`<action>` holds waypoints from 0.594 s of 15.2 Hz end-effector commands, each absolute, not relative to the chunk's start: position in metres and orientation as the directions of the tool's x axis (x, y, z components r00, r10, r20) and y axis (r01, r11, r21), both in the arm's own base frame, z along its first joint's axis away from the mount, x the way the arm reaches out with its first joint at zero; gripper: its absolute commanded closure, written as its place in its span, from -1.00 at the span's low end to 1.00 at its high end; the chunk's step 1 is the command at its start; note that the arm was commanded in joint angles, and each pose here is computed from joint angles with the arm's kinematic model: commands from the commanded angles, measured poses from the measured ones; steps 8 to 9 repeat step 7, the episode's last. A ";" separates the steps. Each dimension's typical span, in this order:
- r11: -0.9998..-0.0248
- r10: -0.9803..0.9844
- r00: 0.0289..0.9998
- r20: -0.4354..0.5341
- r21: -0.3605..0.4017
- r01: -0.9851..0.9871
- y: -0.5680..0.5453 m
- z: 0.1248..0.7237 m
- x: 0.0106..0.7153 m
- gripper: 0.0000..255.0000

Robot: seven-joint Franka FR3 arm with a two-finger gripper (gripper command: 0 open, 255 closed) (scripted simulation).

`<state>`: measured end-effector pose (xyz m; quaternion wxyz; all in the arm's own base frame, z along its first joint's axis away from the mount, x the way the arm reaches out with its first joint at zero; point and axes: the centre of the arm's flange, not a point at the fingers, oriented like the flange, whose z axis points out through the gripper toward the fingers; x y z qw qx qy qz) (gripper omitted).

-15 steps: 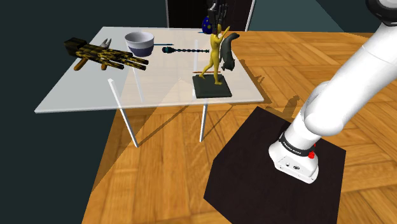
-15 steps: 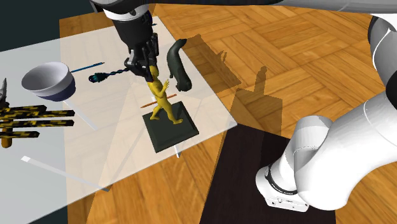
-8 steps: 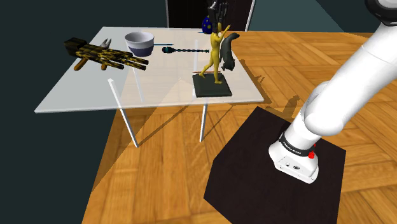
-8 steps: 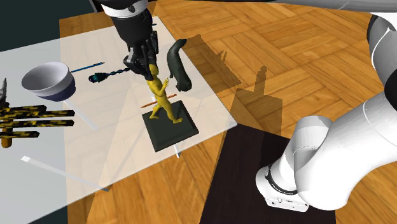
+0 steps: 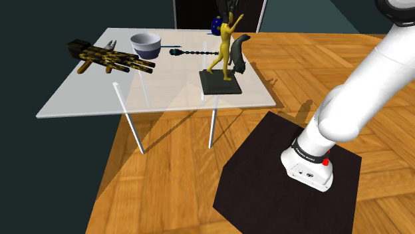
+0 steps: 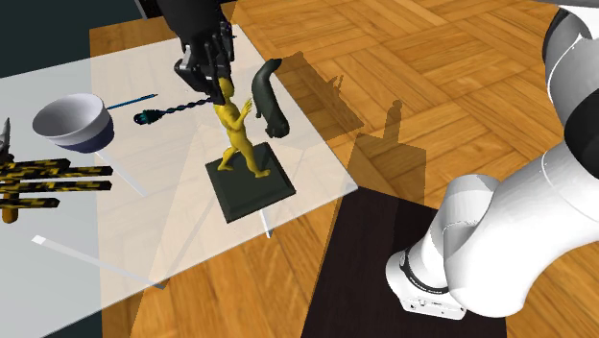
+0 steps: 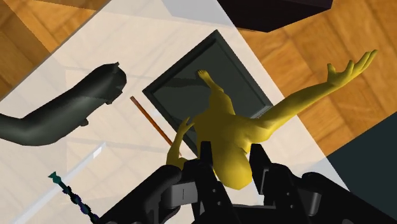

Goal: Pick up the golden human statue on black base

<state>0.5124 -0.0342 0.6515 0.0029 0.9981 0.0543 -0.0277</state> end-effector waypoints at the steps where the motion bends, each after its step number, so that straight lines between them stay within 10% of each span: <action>1: -0.994 0.108 0.993 -0.054 0.003 0.109 -0.035 0.663 0.512 1.00; 9: -0.994 0.108 0.993 -0.054 0.003 0.109 -0.035 0.685 0.512 1.00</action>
